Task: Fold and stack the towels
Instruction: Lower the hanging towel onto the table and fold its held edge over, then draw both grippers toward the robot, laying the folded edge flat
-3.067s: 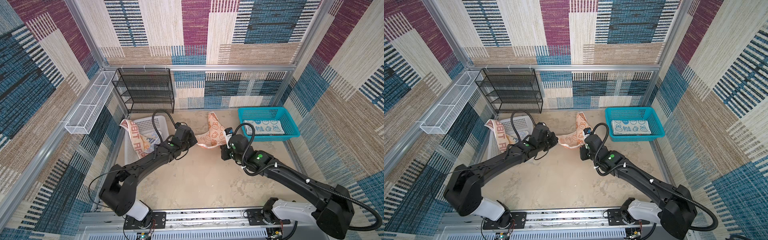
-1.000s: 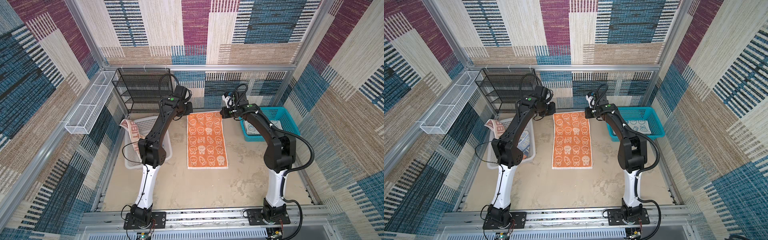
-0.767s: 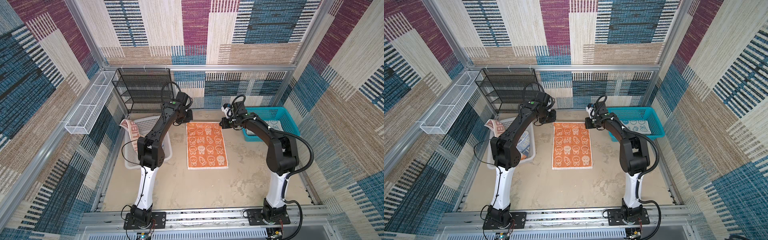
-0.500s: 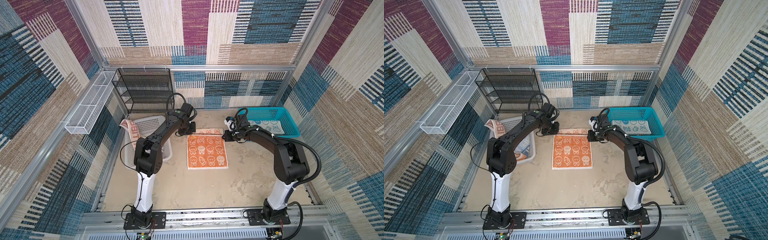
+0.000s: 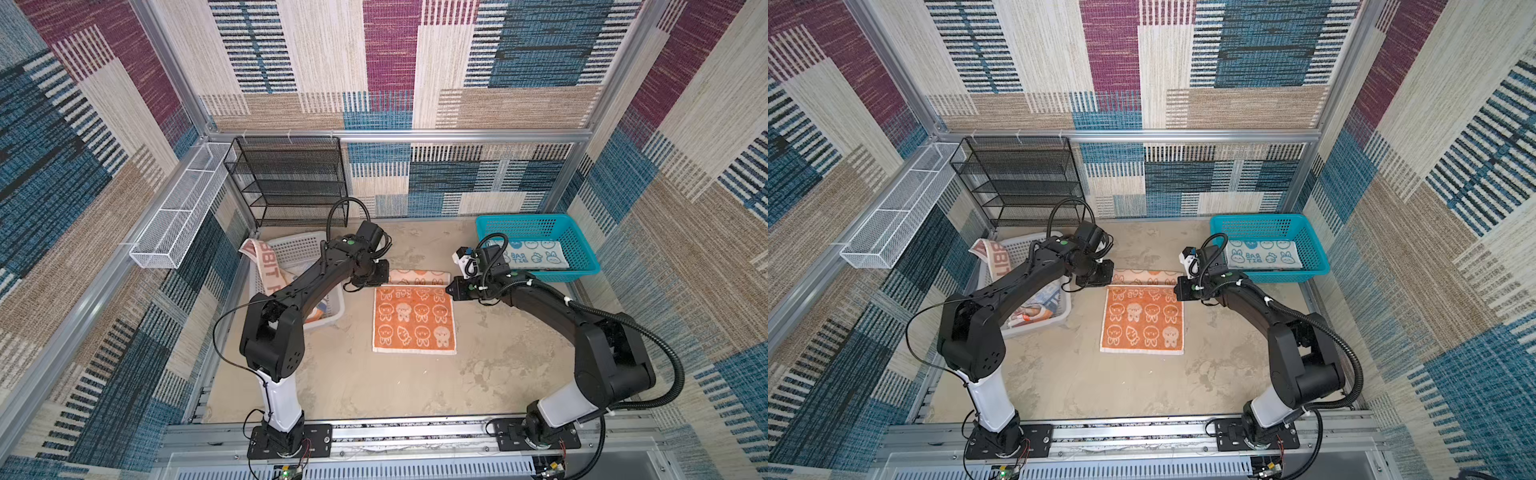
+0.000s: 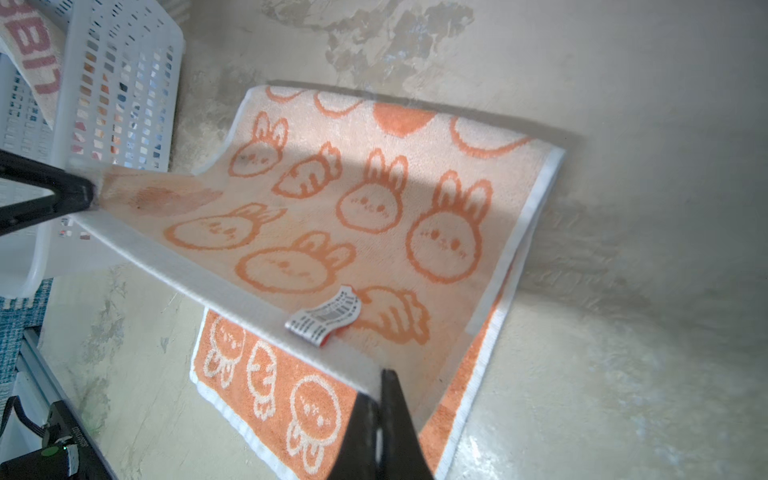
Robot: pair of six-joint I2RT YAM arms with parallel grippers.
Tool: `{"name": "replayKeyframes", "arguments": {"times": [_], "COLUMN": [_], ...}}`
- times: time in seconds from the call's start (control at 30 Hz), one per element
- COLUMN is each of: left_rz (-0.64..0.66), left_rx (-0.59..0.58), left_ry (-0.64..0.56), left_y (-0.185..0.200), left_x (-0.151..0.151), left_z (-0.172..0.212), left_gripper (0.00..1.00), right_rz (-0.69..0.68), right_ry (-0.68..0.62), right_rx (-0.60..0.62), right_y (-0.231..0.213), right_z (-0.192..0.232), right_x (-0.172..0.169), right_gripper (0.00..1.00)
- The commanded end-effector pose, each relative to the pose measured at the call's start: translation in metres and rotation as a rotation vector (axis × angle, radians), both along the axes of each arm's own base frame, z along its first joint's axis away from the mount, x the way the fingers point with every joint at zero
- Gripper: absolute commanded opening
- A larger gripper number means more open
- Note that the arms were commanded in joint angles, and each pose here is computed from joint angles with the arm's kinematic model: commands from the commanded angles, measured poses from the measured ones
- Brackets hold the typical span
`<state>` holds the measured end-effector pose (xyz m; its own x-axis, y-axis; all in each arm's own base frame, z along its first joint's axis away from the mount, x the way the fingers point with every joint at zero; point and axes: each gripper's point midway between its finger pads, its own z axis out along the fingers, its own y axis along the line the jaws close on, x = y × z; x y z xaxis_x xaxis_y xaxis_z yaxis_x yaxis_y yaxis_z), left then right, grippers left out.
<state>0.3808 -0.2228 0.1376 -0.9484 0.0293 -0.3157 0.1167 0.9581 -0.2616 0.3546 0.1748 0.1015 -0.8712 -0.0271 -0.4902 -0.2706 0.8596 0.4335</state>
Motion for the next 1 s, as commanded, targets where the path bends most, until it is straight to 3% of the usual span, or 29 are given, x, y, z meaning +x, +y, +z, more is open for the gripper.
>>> {"name": "replayKeyframes", "arguments": {"times": [0.0,0.33,0.57,0.8,0.97], "left_rz": [0.056,0.006,0.005,0.024,0.001], "left_rx": [0.197,0.222,0.256,0.253,0.28], "left_ry": [0.088,0.214,0.195,0.078,-0.001], "left_y": [0.04,0.024,0.023,0.028,0.03], "left_x": [-0.022,-0.032,-0.006,0.029,0.024], "left_z": [-0.025,-0.082,-0.084,-0.029,0.012], "left_gripper": [0.0,0.0,0.0,0.0,0.0], "right_rz": [-0.125,-0.15,-0.149,-0.159,-0.17], "right_ry": [0.091,0.174,0.132,0.03,-0.04], "right_rx": [-0.102,-0.163,-0.155,-0.161,-0.143], "right_y": [-0.025,-0.03,-0.025,-0.028,-0.031], "right_z": [-0.037,-0.088,-0.069,-0.008,0.035], "right_x": [-0.011,0.0,0.037,0.067,0.062], "right_gripper": [0.0,0.0,0.0,0.0,0.0]}}
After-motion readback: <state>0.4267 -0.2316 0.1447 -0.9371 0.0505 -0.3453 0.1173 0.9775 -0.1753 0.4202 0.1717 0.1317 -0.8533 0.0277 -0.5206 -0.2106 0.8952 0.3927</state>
